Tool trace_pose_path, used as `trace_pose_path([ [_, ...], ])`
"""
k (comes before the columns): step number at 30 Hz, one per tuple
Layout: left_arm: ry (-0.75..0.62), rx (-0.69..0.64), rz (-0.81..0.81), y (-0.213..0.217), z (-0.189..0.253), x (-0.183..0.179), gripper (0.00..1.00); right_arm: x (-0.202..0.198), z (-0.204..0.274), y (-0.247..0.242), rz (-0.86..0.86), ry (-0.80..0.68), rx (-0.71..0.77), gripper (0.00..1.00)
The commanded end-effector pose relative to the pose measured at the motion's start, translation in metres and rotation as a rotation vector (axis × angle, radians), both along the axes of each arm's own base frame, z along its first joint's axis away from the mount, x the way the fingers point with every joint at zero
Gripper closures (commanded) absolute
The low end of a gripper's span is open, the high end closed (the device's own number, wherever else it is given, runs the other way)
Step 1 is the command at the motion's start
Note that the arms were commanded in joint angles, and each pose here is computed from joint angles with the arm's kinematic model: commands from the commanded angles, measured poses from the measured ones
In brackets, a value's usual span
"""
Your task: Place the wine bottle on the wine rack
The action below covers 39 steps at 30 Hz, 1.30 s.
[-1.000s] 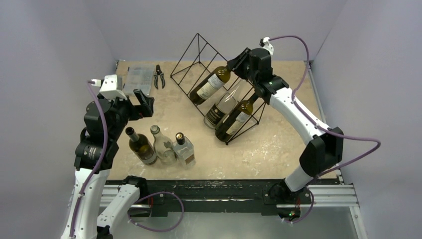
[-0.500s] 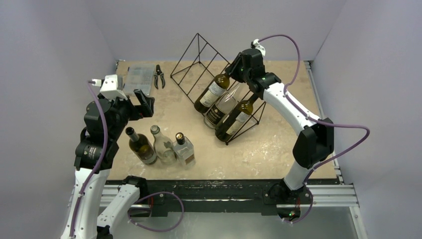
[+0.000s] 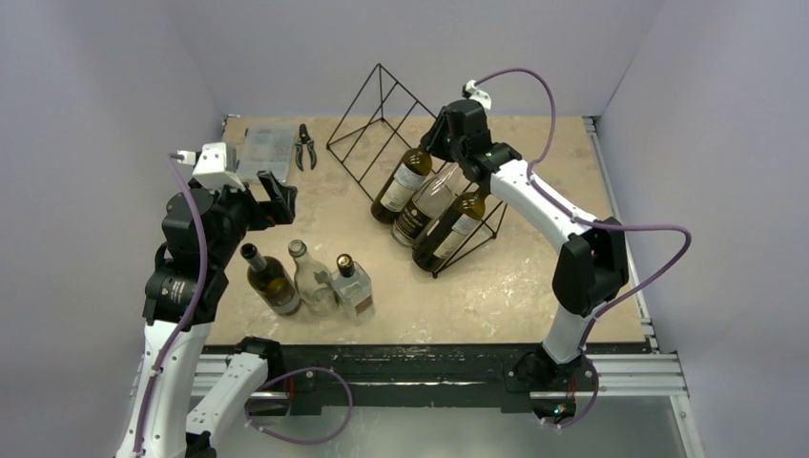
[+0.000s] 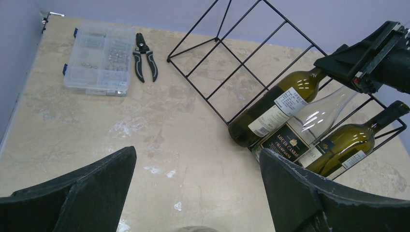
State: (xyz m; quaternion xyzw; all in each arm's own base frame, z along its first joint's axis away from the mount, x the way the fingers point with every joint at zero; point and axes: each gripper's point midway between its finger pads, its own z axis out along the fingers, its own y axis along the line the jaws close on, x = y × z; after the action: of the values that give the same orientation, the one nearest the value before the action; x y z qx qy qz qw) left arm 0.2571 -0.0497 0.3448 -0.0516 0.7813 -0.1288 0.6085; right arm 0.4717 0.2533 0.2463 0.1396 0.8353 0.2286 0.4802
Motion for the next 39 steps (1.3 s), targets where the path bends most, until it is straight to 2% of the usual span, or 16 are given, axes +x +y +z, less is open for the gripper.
trace_pose_path([
  [1,-0.039,-0.018,0.003,0.0,0.013,0.0,0.0,0.011,0.047,0.012,0.002,-0.146,0.081,0.97],
  [4,-0.043,-0.019,0.002,0.0,0.014,-0.001,0.0,0.01,0.042,0.013,0.002,-0.143,0.068,0.83],
  [11,-0.045,-0.017,0.001,0.0,0.015,-0.002,0.0,0.009,0.041,0.01,-0.008,-0.154,0.015,0.64],
  [19,-0.045,-0.019,0.001,0.0,0.015,-0.001,0.0,0.004,0.05,0.003,-0.023,-0.173,-0.021,0.51],
  [32,-0.043,-0.019,0.001,0.0,0.014,-0.001,0.0,-0.008,0.074,-0.008,-0.034,-0.224,-0.069,0.44],
  [39,-0.043,-0.018,0.001,0.0,0.014,-0.001,0.0,-0.034,0.083,0.013,0.074,-0.274,-0.136,0.42],
])
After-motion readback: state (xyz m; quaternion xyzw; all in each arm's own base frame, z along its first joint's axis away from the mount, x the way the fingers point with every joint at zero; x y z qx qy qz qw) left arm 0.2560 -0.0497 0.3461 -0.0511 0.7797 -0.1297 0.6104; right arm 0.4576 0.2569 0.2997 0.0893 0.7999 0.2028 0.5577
